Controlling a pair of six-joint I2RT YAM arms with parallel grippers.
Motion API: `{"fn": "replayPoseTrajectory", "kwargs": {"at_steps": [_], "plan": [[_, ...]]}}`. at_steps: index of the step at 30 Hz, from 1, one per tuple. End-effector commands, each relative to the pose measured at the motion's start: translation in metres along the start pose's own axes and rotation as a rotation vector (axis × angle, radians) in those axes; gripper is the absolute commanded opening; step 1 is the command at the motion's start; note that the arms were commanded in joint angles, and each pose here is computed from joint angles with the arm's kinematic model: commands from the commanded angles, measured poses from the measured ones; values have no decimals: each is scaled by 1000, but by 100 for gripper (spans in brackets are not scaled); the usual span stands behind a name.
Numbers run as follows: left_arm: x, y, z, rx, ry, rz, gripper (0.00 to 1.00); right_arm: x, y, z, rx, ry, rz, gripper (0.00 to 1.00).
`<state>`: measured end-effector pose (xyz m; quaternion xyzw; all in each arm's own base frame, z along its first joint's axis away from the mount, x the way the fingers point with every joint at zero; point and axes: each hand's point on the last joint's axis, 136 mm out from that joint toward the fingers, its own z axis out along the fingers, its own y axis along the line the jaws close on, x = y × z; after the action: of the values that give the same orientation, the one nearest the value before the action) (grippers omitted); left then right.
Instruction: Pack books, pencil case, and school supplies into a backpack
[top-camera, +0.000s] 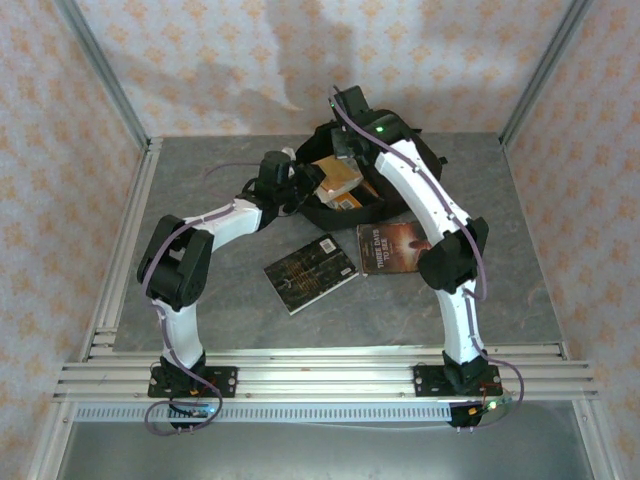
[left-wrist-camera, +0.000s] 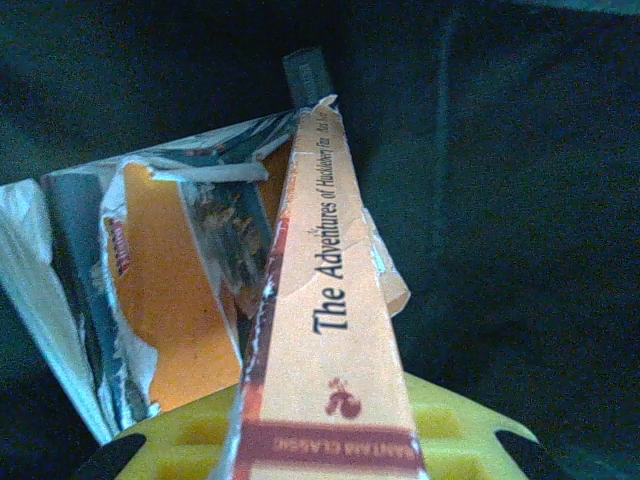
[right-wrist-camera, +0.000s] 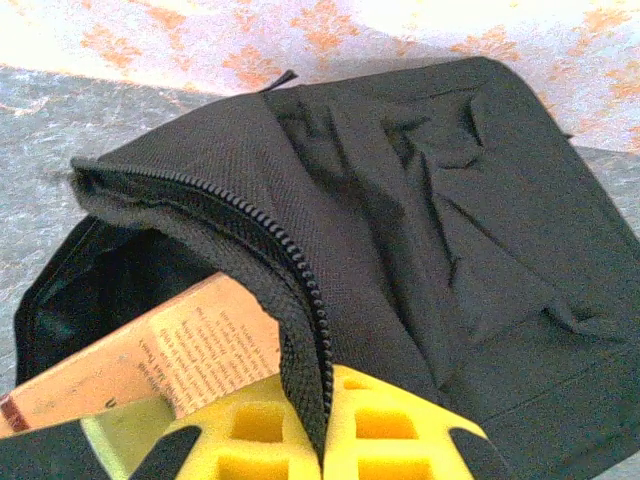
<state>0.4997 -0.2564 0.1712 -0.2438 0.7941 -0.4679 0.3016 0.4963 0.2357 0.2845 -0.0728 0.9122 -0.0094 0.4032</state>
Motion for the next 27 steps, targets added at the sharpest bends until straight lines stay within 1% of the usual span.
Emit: {"fn": "replayPoseTrajectory", "kwargs": {"at_steps": [1,5,8,10,11,12,15,18,20,21,22,23,24,25,27], "plan": [[3,-23,-5,47,-3,51,0,-43,-19,-42,54,-157,68,0],[7,-19,-7,14,-5,63,0,-42,-17,-42,48,-152,71,0],[10,-12,0,-10,7,54,0,-40,-14,-43,22,-146,84,0],[9,-18,2,15,9,41,0,-40,-9,-45,-13,-143,95,0],[13,-8,13,6,19,29,0,-40,-6,-46,-36,-140,105,0],[14,-10,17,18,21,27,0,-38,-2,-47,-61,-134,112,0],[15,-23,35,86,27,32,1,-34,9,-46,-126,-118,143,0],[12,-39,59,187,36,-5,1,-27,18,-40,-171,-97,172,0],[12,-44,75,217,38,-23,1,-24,21,-36,-178,-87,188,0],[16,-46,85,221,45,-21,3,-22,23,-33,-183,-80,199,0],[22,-48,96,214,64,-12,7,-20,25,-30,-187,-77,207,0],[32,-48,109,192,104,3,17,-19,26,-28,-193,-76,219,0],[39,-48,120,164,142,17,33,-18,27,-25,-194,-75,228,0],[45,-50,126,149,159,26,42,-17,28,-22,-192,-73,234,0],[46,-50,124,118,146,35,56,-16,27,-18,-182,-66,237,0]]}}
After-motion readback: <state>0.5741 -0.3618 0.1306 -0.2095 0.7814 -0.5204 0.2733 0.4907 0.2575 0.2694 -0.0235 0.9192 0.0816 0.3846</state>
